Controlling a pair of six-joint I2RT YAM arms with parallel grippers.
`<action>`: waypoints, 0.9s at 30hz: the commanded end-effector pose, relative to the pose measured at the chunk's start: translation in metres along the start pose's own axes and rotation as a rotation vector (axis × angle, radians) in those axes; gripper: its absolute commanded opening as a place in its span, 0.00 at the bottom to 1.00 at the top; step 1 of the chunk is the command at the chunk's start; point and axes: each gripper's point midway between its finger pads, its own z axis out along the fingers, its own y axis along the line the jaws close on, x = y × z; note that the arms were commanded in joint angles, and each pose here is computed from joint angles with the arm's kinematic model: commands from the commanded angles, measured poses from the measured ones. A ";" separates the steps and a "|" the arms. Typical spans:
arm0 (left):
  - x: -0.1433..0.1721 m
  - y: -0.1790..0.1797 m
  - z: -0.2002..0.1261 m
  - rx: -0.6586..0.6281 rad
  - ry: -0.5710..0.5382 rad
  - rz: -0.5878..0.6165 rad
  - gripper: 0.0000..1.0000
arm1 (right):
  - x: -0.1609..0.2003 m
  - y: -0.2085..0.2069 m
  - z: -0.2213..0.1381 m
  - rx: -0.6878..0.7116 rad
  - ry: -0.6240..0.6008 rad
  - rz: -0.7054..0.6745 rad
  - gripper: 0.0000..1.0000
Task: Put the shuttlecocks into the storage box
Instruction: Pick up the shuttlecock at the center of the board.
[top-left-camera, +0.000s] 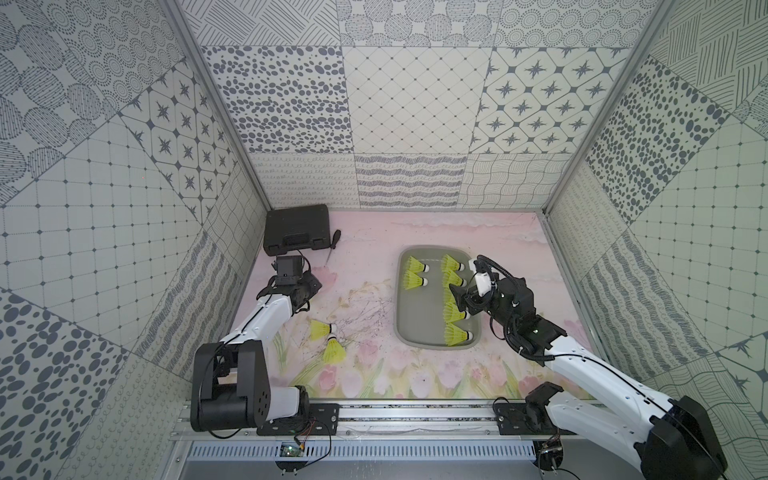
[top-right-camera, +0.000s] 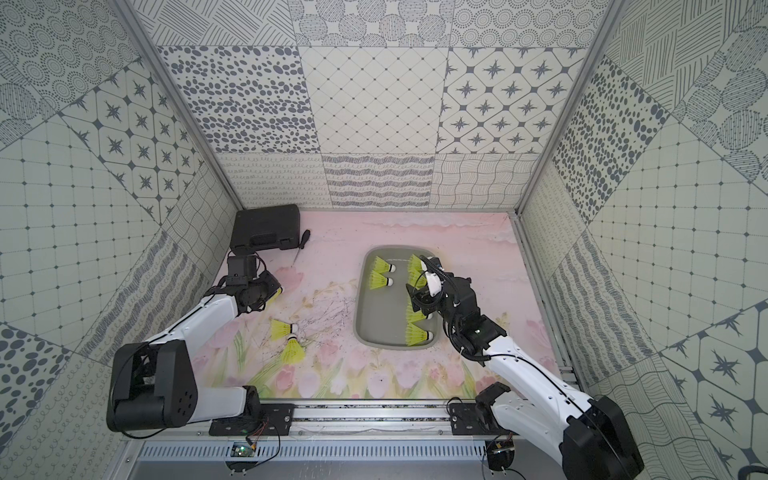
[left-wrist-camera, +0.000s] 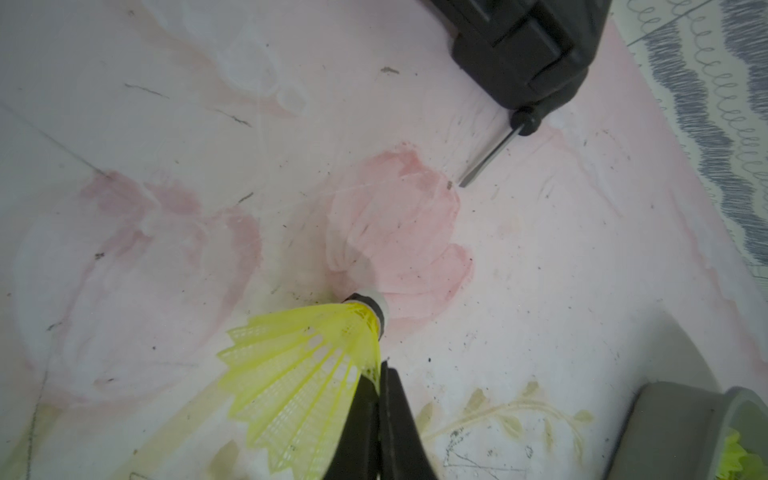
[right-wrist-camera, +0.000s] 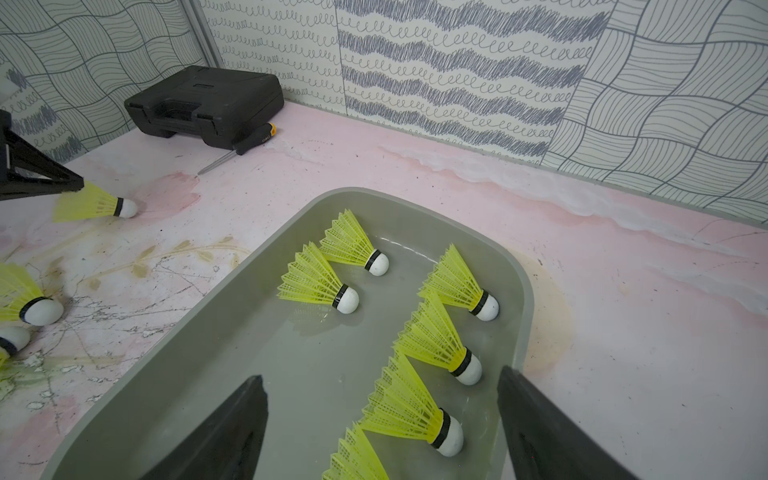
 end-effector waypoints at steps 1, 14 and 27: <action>0.005 -0.049 -0.022 0.231 0.071 0.085 0.02 | -0.012 0.008 0.005 -0.051 -0.044 -0.042 0.90; 0.068 -0.166 -0.084 0.566 0.363 0.423 0.01 | -0.025 0.066 0.024 -0.273 -0.065 -0.276 0.88; 0.132 -0.212 -0.135 0.680 0.551 0.679 0.01 | -0.031 0.111 0.034 -0.396 -0.124 -0.460 0.80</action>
